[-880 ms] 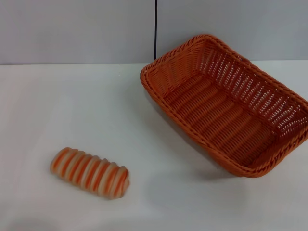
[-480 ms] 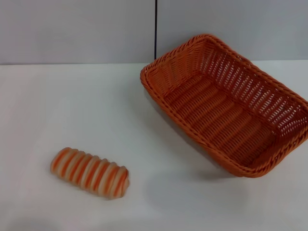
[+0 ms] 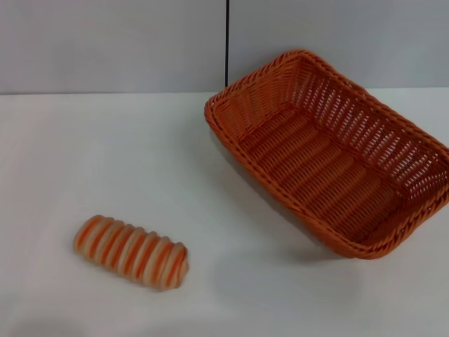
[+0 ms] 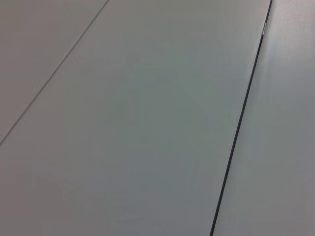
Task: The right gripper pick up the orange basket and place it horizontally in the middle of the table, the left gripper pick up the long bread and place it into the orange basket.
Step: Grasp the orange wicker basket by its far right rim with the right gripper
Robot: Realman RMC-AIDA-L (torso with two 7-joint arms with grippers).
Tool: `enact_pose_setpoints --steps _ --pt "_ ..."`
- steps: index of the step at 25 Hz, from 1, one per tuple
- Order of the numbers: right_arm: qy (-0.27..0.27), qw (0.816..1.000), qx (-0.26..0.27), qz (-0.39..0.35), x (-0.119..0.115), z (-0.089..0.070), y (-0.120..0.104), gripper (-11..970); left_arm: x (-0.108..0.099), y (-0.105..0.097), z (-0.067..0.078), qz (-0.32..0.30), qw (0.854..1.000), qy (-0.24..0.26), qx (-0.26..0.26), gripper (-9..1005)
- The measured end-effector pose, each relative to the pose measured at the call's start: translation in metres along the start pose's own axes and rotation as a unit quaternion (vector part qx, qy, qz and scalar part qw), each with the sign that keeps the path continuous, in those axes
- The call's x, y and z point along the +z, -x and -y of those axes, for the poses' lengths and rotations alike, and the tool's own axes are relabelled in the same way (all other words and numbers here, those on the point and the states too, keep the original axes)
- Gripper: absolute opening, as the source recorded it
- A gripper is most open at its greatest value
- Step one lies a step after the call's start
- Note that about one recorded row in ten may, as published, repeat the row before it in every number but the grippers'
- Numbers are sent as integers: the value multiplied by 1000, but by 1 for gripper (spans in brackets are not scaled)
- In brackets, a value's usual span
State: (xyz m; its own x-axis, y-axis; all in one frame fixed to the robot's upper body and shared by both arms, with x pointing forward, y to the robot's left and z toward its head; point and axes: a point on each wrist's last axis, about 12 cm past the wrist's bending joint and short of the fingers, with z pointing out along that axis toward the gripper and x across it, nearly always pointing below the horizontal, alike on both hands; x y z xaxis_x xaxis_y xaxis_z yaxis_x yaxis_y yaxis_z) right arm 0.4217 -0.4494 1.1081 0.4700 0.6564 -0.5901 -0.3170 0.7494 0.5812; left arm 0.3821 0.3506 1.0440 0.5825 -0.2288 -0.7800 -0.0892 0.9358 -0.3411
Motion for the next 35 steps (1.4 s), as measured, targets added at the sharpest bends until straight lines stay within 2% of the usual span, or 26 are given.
enact_pose_setpoints --steps 4,6,7,10,13,17,22,27,31,35 --pt "78 993 -31 -87 34 -9 25 451 2 -1 1 -1 1000 -2 -2 838" --pt "123 981 -38 -148 57 -17 43 451 3 -2 2 -2 1000 -4 -3 838" --pt "123 981 -38 -148 57 -17 43 451 3 -2 2 -2 1000 -5 -4 838" --pt "152 961 -33 -228 83 -26 59 451 4 -3 2 -2 1000 -7 -4 837" --pt "160 938 -38 -305 109 -38 70 452 4 -3 2 -2 1000 -7 -5 837" --pt "157 903 -75 -392 137 -56 79 452 4 -3 3 -2 1000 -8 -5 837" --pt "159 854 -96 -485 168 -78 77 452 4 -3 3 -2 1000 -10 -6 837" --pt "165 803 -137 -556 181 -94 63 453 3 -3 4 -6 1000 -12 -8 836" --pt "153 749 -156 -625 185 -90 38 453 0 -3 4 -8 1000 -7 -10 836" --pt "149 718 -159 -661 187 -82 12 453 0 -3 4 -9 1000 -8 -11 836"
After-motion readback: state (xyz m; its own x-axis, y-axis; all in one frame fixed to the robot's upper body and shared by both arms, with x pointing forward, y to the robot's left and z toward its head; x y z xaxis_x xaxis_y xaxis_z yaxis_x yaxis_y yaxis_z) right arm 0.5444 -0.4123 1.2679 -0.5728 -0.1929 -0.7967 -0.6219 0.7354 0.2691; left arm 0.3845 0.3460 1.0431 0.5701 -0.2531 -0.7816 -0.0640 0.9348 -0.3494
